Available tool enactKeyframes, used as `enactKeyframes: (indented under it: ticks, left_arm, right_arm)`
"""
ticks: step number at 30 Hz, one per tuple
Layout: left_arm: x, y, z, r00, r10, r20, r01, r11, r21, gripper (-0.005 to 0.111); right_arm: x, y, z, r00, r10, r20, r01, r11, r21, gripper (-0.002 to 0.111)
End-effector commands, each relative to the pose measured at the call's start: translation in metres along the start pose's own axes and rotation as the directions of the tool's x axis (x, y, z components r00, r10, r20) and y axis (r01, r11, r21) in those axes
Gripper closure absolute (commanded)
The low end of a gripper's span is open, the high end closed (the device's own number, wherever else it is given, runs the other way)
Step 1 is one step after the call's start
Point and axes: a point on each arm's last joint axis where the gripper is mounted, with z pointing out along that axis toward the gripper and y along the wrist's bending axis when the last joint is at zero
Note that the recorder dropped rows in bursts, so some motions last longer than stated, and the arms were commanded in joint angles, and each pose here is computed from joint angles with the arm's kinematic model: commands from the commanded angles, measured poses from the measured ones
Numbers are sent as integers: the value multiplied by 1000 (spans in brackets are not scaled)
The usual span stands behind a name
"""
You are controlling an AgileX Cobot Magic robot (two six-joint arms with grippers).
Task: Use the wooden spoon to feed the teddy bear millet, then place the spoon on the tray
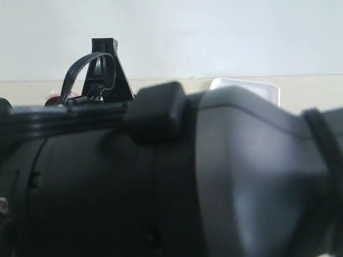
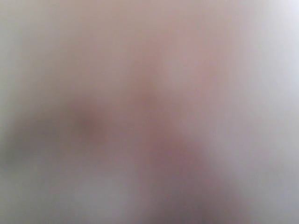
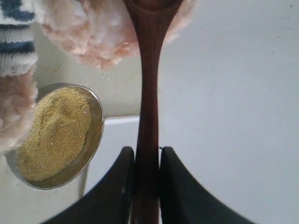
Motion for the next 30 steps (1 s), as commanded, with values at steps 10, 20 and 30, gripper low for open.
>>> enactKeyframes:
  ticks: [10, 20, 30]
  left_arm:
    - [-1, -3, -1, 1000, 4, 15, -4, 1000, 21, 102]
    - [-1, -3, -1, 1000, 4, 15, -4, 1000, 21, 102]
    - [-1, -3, -1, 1000, 4, 15, -4, 1000, 21, 102]
  right_arm:
    - [6, 8, -5, 1000, -9, 5, 9, 1000, 17, 104]
    - [37, -33, -31, 966, 255, 44, -254, 967, -33, 104]
    - [112, -65, 4, 842, 475, -256, -540, 743, -396, 104]
